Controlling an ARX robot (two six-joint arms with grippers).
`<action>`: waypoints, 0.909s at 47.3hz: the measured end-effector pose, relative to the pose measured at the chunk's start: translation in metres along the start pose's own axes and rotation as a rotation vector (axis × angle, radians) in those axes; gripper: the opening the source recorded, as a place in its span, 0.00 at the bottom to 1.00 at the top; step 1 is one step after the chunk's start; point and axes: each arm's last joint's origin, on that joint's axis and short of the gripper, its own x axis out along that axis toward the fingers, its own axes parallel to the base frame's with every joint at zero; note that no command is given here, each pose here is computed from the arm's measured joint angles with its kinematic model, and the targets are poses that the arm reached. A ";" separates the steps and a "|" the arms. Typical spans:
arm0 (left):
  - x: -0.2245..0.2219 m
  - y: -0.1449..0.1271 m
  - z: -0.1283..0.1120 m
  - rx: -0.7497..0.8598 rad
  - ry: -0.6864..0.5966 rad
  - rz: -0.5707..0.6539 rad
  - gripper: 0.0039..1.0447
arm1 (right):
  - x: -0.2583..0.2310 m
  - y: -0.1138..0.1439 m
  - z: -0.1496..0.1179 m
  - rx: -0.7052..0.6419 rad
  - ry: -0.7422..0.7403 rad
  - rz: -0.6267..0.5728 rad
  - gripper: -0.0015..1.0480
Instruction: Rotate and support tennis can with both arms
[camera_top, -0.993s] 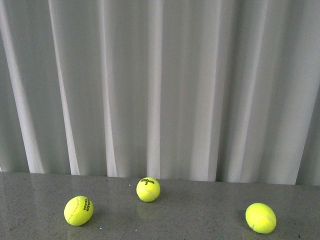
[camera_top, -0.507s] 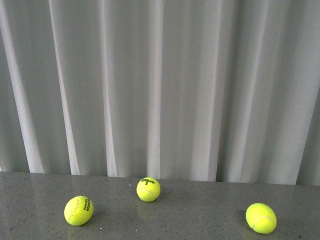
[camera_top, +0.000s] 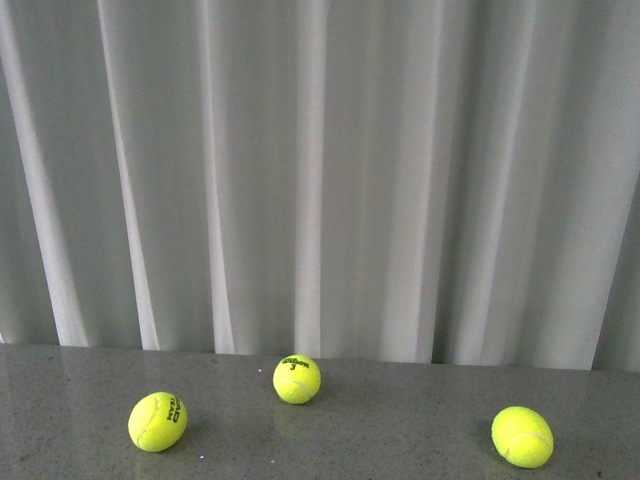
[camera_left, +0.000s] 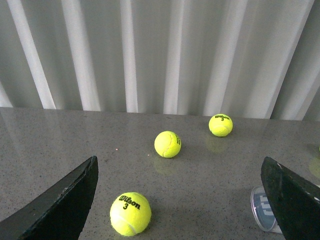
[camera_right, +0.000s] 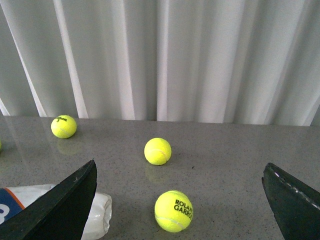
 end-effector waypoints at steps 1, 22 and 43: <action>0.000 0.000 0.000 0.000 0.000 0.000 0.94 | 0.000 0.000 0.000 0.000 0.000 0.000 0.93; 0.068 -0.005 0.010 -0.385 0.442 -0.313 0.94 | 0.000 0.000 0.000 0.000 0.001 0.000 0.93; 0.177 -0.021 -0.072 -0.504 0.806 -0.594 0.94 | 0.000 0.000 0.000 0.000 0.000 0.000 0.93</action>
